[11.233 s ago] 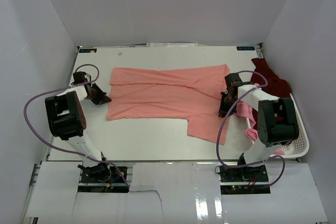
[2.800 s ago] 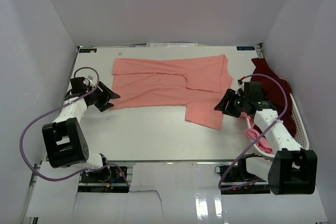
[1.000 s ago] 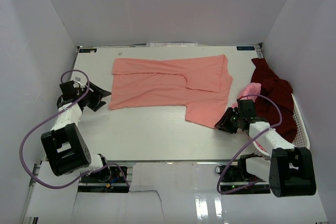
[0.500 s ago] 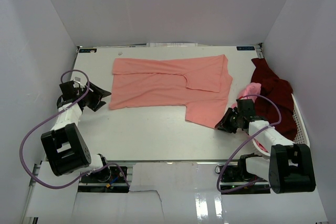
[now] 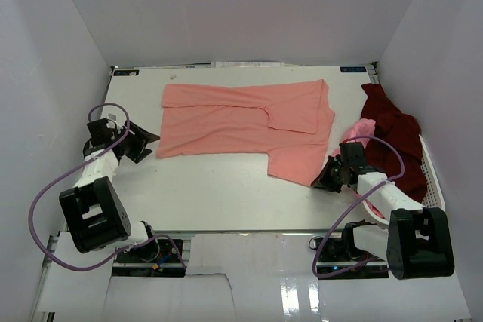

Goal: Fold and stack the t-shirts
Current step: Grap the side of the flattened tshirt closest away from the robot with both arms

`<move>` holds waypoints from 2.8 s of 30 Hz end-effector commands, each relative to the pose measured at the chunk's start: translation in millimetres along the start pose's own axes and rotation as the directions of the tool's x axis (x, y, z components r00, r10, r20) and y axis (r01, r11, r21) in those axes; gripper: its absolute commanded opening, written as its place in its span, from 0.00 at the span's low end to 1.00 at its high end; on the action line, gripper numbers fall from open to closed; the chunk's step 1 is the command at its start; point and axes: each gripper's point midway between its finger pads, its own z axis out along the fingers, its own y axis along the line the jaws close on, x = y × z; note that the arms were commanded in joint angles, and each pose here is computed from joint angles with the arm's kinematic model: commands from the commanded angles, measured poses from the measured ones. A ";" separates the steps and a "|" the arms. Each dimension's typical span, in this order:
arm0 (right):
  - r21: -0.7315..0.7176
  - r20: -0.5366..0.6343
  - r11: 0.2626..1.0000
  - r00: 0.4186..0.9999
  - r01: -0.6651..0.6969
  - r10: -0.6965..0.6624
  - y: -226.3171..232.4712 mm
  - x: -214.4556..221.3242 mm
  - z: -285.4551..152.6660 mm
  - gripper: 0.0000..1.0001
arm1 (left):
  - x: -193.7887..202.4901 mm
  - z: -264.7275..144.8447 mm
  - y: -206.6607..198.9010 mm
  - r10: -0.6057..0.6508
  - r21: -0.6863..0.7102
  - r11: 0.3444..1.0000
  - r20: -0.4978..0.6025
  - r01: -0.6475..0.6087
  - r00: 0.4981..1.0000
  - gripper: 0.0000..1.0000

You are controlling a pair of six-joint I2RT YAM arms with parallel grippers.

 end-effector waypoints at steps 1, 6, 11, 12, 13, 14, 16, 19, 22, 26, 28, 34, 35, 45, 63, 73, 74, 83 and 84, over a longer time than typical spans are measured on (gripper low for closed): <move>0.025 0.005 0.999 1.000 0.025 -0.025 2.2 -6.4 -8.7 0.10 | 4.0 -0.7 14.8 -0.023 -0.055 0.998 0.015 0.024 1.000 0.70; 0.011 0.014 0.999 0.999 0.030 -0.031 8.4 -11.9 -11.2 0.10 | 6.8 6.6 39.4 -0.103 -0.172 0.980 0.014 0.104 0.995 0.70; 0.004 0.013 0.999 0.999 0.033 -0.033 10.0 -12.6 -11.2 0.11 | 10.7 14.4 49.7 -0.164 -0.205 0.965 0.009 0.163 0.986 0.67; 0.004 0.013 0.999 0.999 0.033 -0.033 10.0 -12.8 -10.9 0.11 | 10.6 15.2 49.6 -0.168 -0.199 0.965 0.014 0.168 0.986 0.66; 0.001 0.015 0.999 0.999 0.032 -0.032 10.7 -13.0 -11.4 0.11 | 10.5 17.3 49.7 -0.169 -0.189 0.967 0.016 0.169 0.986 0.65; 0.001 0.016 0.999 0.999 0.033 -0.033 10.9 -13.2 -11.6 0.11 | 10.4 18.1 50.3 -0.174 -0.190 0.966 0.019 0.175 0.984 0.62; -0.002 0.020 0.999 0.999 0.034 -0.034 11.5 -13.8 -12.0 0.11 | 6.7 19.6 51.5 -0.177 -0.198 0.964 0.031 0.180 0.984 0.61; -0.010 0.019 0.999 0.999 0.035 -0.035 13.5 -14.1 -12.2 0.11 | 6.1 23.3 54.7 -0.188 -0.210 0.959 0.027 0.189 0.982 0.60; -0.011 0.022 0.999 0.999 0.036 -0.036 13.9 -14.5 -12.6 0.11 | 4.8 27.2 57.7 -0.198 -0.220 0.955 0.024 0.198 0.980 0.59; -0.011 0.021 0.999 0.999 0.036 -0.035 13.5 -13.8 -12.7 0.12 | 8.1 33.9 62.2 -0.212 -0.227 0.951 0.008 0.208 0.977 0.58; -0.012 0.020 0.999 0.999 0.034 -0.034 13.8 -13.8 -12.5 0.12 | 9.7 36.8 64.1 -0.215 -0.230 0.950 0.003 0.209 0.977 0.58; -0.015 0.019 0.999 0.999 0.035 -0.034 14.2 -13.6 -12.2 0.12 | 13.4 44.1 64.7 -0.221 -0.230 0.950 -0.010 0.213 0.975 0.57; -0.015 0.021 0.999 0.999 0.035 -0.035 14.2 -14.0 -12.2 0.12 | 14.1 45.2 62.8 -0.219 -0.226 0.951 -0.014 0.210 0.976 0.56; -0.013 0.016 0.999 0.999 0.032 -0.031 13.4 -13.2 -10.6 0.12 | 20.0 45.8 60.8 -0.214 -0.223 0.953 -0.016 0.205 0.977 0.46; -0.019 0.012 0.997 0.997 0.077 -0.077 21.6 -16.9 -26.5 0.10 | 24.7 49.0 62.1 -0.213 -0.216 0.956 -0.038 0.200 0.976 0.10; 0.033 -0.039 0.988 0.988 0.151 -0.150 20.3 -12.5 -57.6 0.09 | 13.6 46.5 55.4 -0.177 -0.212 0.963 -0.023 0.168 0.984 0.00; 0.025 -0.048 0.988 0.987 0.153 -0.151 21.0 -10.2 -58.0 0.09 | 11.5 46.6 53.5 -0.174 -0.207 0.964 -0.021 0.166 0.984 0.00; 0.065 -0.051 0.986 0.988 0.151 -0.148 15.3 -12.6 -58.6 0.10 | 3.8 44.4 52.9 -0.146 -0.225 0.964 -0.006 0.141 0.989 0.00; 0.076 -0.046 0.986 0.988 0.148 -0.145 13.4 -13.7 -59.9 0.11 | 2.3 44.3 52.0 -0.143 -0.224 0.965 -0.003 0.139 0.990 0.00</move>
